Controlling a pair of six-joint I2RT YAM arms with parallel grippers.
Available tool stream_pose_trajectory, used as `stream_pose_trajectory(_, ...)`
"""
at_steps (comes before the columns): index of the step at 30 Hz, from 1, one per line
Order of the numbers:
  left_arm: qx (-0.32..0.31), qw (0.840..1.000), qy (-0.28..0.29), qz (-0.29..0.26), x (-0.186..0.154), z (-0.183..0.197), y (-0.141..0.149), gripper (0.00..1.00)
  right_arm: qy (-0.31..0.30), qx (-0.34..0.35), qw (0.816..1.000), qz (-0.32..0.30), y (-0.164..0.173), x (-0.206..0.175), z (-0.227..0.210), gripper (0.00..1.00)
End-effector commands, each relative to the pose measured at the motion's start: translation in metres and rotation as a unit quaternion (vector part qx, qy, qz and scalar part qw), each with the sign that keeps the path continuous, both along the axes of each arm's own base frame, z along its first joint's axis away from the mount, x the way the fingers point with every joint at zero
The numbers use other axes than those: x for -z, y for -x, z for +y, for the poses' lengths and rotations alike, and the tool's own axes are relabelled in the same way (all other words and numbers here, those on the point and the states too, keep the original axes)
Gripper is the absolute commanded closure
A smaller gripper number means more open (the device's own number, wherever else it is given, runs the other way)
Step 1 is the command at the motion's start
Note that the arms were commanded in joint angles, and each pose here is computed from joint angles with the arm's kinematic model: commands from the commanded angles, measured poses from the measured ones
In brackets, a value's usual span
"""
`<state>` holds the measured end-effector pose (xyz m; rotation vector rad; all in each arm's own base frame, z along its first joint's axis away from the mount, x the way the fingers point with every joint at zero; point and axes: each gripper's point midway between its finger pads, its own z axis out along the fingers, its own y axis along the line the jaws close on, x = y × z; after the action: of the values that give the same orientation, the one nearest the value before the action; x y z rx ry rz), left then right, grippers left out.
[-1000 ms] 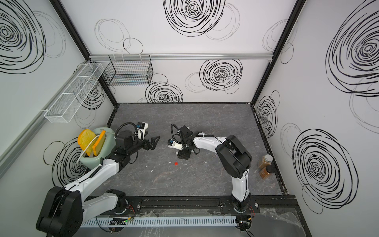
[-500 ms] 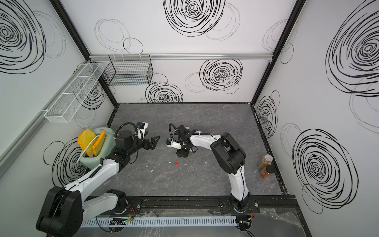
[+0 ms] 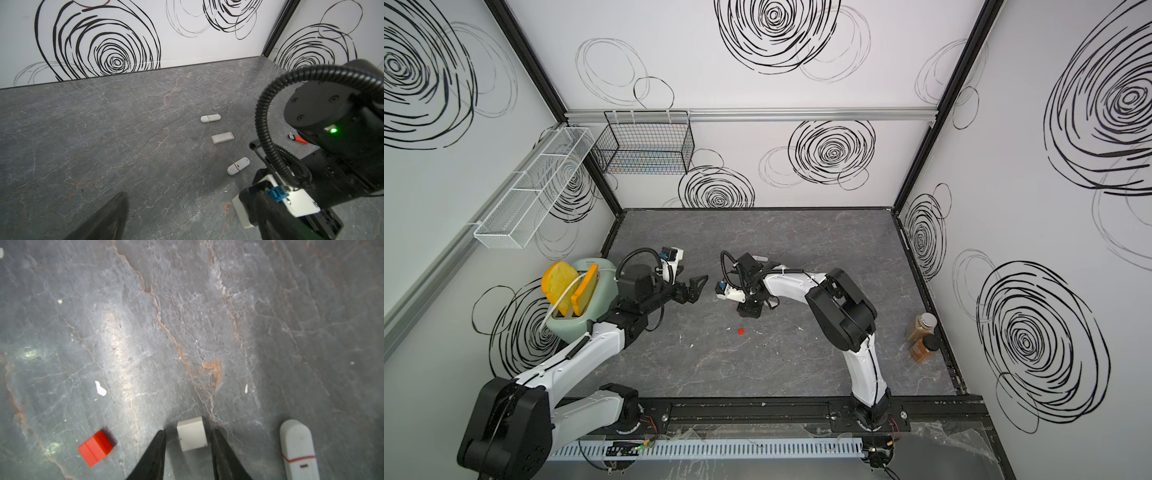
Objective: Close the usb drive cover
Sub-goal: Pick up the cover from the center of the board.
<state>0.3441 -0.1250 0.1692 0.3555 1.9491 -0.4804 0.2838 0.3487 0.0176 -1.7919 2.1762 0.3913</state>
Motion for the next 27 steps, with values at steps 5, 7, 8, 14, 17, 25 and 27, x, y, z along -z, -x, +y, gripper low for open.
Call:
stream_pose_trajectory(5,0.001,1.0,0.006,-0.022,-0.01,0.001,-0.003,0.02,0.04,-0.011,0.999,0.031,0.023,0.022,-0.018,0.65)
stream_pose_trajectory(7,-0.004,1.0,0.005,-0.021,-0.011,0.003,-0.004,0.02,0.041,-0.011,0.999,0.031,0.024,0.022,-0.018,0.66)
stream_pose_trajectory(8,-0.004,1.0,0.004,-0.021,-0.01,0.002,-0.004,0.02,0.041,-0.012,0.999,0.029,0.023,0.023,-0.018,0.66)
stream_pose_trajectory(14,-0.005,1.0,0.005,-0.019,-0.01,0.002,-0.005,0.02,0.044,-0.005,0.999,0.023,0.02,0.023,-0.021,0.73)
stream_pose_trajectory(17,0.001,1.0,0.008,-0.022,-0.01,0.0,-0.003,0.02,0.042,0.0,0.999,0.018,0.017,0.021,-0.022,0.77)
stream_pose_trajectory(25,0.006,1.0,0.017,-0.019,-0.012,-0.002,-0.002,0.02,0.01,0.007,1.0,-0.003,0.008,0.0,-0.02,0.82)
stream_pose_trajectory(27,0.013,0.999,0.025,-0.018,-0.014,-0.005,-0.001,0.02,-0.004,0.011,1.0,-0.011,0.005,-0.01,-0.019,0.83)
